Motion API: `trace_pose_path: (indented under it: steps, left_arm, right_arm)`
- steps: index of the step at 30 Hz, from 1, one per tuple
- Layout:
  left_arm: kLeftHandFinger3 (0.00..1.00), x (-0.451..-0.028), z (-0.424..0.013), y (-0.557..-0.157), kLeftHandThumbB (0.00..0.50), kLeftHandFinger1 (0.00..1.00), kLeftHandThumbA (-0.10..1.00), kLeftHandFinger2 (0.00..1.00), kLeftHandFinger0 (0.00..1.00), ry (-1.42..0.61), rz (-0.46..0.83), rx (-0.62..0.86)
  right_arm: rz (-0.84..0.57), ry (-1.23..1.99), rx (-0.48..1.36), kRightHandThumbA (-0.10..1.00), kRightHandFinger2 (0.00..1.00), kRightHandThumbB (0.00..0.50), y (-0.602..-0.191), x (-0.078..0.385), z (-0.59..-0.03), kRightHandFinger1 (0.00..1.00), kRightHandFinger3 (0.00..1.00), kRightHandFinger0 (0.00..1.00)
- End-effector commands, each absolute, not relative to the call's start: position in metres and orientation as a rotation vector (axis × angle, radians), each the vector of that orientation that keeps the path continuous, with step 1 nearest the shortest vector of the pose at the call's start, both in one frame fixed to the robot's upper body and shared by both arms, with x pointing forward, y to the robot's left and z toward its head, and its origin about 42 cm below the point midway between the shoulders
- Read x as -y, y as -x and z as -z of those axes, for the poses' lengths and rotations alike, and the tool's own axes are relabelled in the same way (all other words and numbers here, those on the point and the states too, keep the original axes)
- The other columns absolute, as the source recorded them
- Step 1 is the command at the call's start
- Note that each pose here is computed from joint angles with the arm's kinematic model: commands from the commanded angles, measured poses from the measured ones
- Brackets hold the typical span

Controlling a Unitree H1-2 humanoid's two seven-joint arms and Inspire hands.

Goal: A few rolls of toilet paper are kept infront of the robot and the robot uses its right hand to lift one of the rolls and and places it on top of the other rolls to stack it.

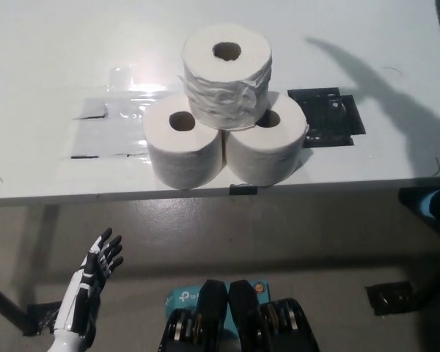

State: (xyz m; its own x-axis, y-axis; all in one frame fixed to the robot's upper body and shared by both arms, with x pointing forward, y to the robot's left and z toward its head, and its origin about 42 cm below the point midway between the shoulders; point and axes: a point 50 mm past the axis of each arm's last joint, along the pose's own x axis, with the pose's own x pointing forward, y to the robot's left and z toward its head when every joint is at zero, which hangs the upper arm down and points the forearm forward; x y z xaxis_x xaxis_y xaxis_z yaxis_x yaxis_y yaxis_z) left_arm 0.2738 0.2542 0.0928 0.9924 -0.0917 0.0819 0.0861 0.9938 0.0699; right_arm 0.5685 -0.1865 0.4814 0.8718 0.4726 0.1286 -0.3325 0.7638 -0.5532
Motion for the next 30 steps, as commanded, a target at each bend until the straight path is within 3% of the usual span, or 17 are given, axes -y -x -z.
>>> trace_pose_path:
  steps: [1, 5, 7, 10, 12, 16, 21, 24, 27, 28, 30]
  left_arm:
    - [1.0, -0.252, -0.131, -0.325, 0.161, 1.0, 1.0, 1.0, 1.0, 0.009, 0.104, 0.245]
    - [1.0, -0.249, -0.132, -0.337, 0.141, 1.0, 1.0, 1.0, 1.0, 0.03, 0.11, 0.245]
    - [1.0, -0.249, -0.133, -0.341, 0.159, 1.0, 1.0, 1.0, 1.0, 0.027, 0.11, 0.245]
    - [1.0, -0.25, -0.134, -0.344, 0.174, 1.0, 1.0, 1.0, 1.0, 0.016, 0.106, 0.248]
    - [1.0, -0.252, -0.136, -0.344, 0.183, 1.0, 1.0, 1.0, 1.0, 0.016, 0.103, 0.252]
    - [1.0, -0.252, -0.139, -0.347, 0.176, 1.0, 1.0, 1.0, 1.0, 0.008, 0.103, 0.259]
    - [1.0, -0.253, -0.145, -0.353, 0.172, 1.0, 1.0, 1.0, 1.0, -0.002, 0.112, 0.272]
    - [1.0, -0.25, -0.147, -0.356, 0.174, 1.0, 1.0, 1.0, 1.0, 0.006, 0.12, 0.278]
    - [1.0, -0.25, -0.15, -0.358, 0.18, 1.0, 1.0, 1.0, 1.0, 0.0, 0.122, 0.281]
    - [1.0, -0.251, -0.152, -0.359, 0.18, 1.0, 1.0, 1.0, 1.0, -0.005, 0.122, 0.283]
    - [1.0, -0.251, -0.153, -0.36, 0.174, 1.0, 1.0, 1.0, 1.0, -0.002, 0.124, 0.287]
  right_arm:
    - [0.212, 0.312, 1.16, 1.0, 1.0, 0.186, -0.286, 0.331, -0.479, 1.0, 1.0, 1.0]
    - [0.156, 0.151, 1.144, 1.0, 1.0, 0.165, -0.249, 0.322, -0.409, 1.0, 1.0, 1.0]
    - [0.115, 0.085, 1.155, 1.0, 1.0, 0.207, -0.228, 0.308, -0.386, 1.0, 1.0, 1.0]
    - [0.041, 0.067, 1.171, 1.0, 1.0, 0.189, -0.213, 0.297, -0.369, 1.0, 1.0, 1.0]
    - [-0.038, 0.033, 1.16, 1.0, 1.0, 0.212, -0.207, 0.289, -0.353, 1.0, 1.0, 1.0]
    - [-0.04, -0.023, 1.102, 1.0, 1.0, 0.275, -0.208, 0.274, -0.328, 1.0, 1.0, 1.0]
    - [-0.047, -0.065, 1.062, 1.0, 1.0, 0.303, -0.215, 0.258, -0.312, 1.0, 1.0, 1.0]
    - [-0.063, -0.058, 1.008, 1.0, 1.0, 0.305, -0.218, 0.247, -0.301, 1.0, 1.0, 1.0]
    - [-0.086, -0.077, 0.971, 1.0, 1.0, 0.261, -0.23, 0.235, -0.288, 1.0, 1.0, 1.0]
    - [-0.084, -0.079, 0.936, 1.0, 1.0, 0.28, -0.234, 0.229, -0.283, 1.0, 1.0, 1.0]
    - [-0.096, -0.079, 0.899, 1.0, 1.0, 0.27, -0.24, 0.222, -0.274, 1.0, 1.0, 1.0]
